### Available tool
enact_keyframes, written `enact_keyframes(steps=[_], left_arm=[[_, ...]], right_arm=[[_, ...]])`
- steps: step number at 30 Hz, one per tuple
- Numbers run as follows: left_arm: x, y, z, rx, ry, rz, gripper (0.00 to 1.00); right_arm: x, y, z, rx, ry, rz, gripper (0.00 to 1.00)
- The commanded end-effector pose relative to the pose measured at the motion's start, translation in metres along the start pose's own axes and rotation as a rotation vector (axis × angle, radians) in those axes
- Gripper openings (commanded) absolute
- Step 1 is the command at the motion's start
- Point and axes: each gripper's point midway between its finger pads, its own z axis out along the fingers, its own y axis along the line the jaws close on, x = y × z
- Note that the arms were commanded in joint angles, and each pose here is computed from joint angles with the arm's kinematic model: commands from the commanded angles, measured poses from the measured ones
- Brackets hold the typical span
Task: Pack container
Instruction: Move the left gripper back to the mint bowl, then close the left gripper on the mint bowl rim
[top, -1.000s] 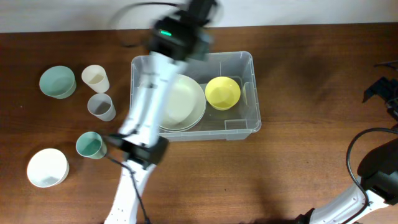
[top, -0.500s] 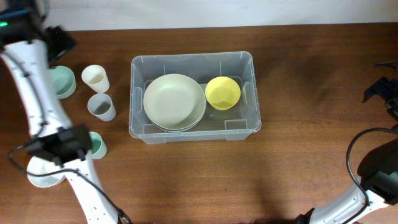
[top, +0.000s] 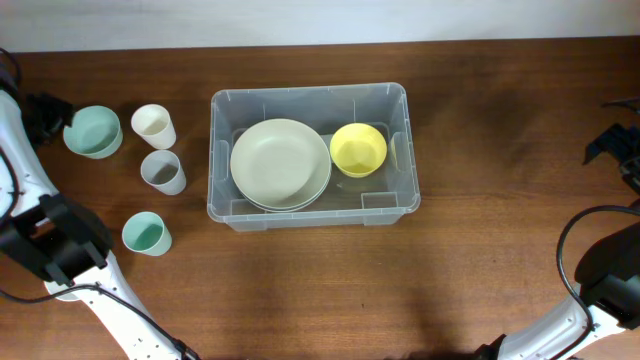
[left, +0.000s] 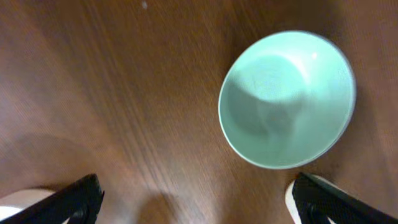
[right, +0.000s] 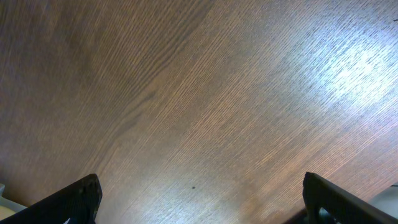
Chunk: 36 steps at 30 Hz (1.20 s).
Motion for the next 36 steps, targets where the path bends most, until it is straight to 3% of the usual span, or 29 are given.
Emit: enact_keyframes(steps=[1,15,36], left_arm=[[0.005,-0.001,0.011,0.005,0.012,-0.01,0.99],[0.009,-0.006,0.062,0.015,0.016,-0.009,0.99],[0.018,-0.004,0.079,0.016,0.045,-0.009,0.97]], right_arm=[[0.001,-0.002,-0.008,0.001,-0.024,0.007,0.99],[0.001,-0.002,-0.008,0.001,-0.024,0.008,0.99],[0.001,-0.002,-0.008,0.001,-0.025,0.008,0.99]])
